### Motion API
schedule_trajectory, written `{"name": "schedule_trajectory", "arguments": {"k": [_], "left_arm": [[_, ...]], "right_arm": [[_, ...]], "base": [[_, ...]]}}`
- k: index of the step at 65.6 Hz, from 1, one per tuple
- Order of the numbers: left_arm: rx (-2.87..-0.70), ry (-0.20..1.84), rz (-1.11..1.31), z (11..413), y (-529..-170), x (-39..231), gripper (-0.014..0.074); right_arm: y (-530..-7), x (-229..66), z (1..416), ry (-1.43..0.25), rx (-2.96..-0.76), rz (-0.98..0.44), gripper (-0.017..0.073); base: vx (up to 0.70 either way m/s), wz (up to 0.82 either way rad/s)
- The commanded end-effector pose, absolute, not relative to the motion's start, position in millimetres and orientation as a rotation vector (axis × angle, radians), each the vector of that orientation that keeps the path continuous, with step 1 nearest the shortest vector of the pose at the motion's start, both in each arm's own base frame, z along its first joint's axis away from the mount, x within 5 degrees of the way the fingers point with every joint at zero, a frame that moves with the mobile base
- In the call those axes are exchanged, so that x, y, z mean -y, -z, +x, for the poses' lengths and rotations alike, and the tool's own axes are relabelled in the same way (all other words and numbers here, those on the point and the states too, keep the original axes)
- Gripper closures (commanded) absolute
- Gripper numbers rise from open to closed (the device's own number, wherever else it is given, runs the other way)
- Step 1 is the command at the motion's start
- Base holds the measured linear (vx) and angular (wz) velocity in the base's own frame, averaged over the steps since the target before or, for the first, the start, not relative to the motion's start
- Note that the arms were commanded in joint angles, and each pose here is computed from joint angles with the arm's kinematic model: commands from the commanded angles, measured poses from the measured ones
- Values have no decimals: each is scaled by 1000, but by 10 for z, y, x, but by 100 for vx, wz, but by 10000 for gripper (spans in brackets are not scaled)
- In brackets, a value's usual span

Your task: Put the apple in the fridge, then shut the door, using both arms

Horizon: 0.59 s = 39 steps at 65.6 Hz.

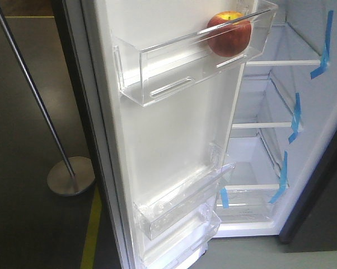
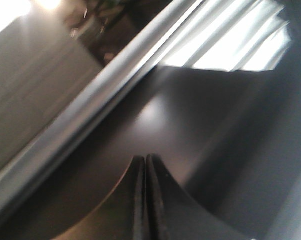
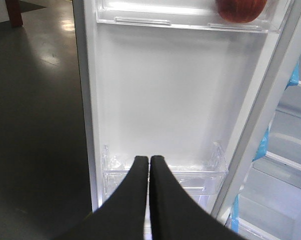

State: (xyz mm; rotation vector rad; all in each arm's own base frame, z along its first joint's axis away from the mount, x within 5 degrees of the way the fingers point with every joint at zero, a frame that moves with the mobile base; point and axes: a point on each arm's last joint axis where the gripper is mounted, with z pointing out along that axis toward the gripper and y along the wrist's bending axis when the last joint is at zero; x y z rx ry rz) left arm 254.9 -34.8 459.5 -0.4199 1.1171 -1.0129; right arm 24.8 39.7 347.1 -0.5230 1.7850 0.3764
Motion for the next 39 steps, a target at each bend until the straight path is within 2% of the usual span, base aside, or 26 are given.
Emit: {"name": "schedule_trajectory", "arguments": {"k": [1, 9, 19, 28, 33, 39], "left_arm": [[-1056, 1112, -384, 2730, -4773, 410, 585], [-1102, 1156, -390, 3050, -4730, 476, 530], [-1137, 1273, -473, 3395, -4611, 530, 355], [-1129, 1385, -476, 3531, -4523, 586, 200], [-1141, 1432, -433, 3571, -4468, 637, 159], [-1185, 1481, -391, 3597, -4405, 699, 151]], "right_arm": [[-3583, -393, 277, -379, -1725, -483, 564], [-3583, -394, 277, -382, -1726, -482, 564], [-3583, -394, 277, -382, -1726, -482, 562], [-3584, -394, 277, -381, -1725, -482, 562], [-3584, -394, 277, -383, -1725, -482, 562], [-3585, -397, 275, -389, -1724, -480, 562]], "base": [[0, 0], [0, 0], [0, 0], [0, 0], [0, 0], [0, 0]]}}
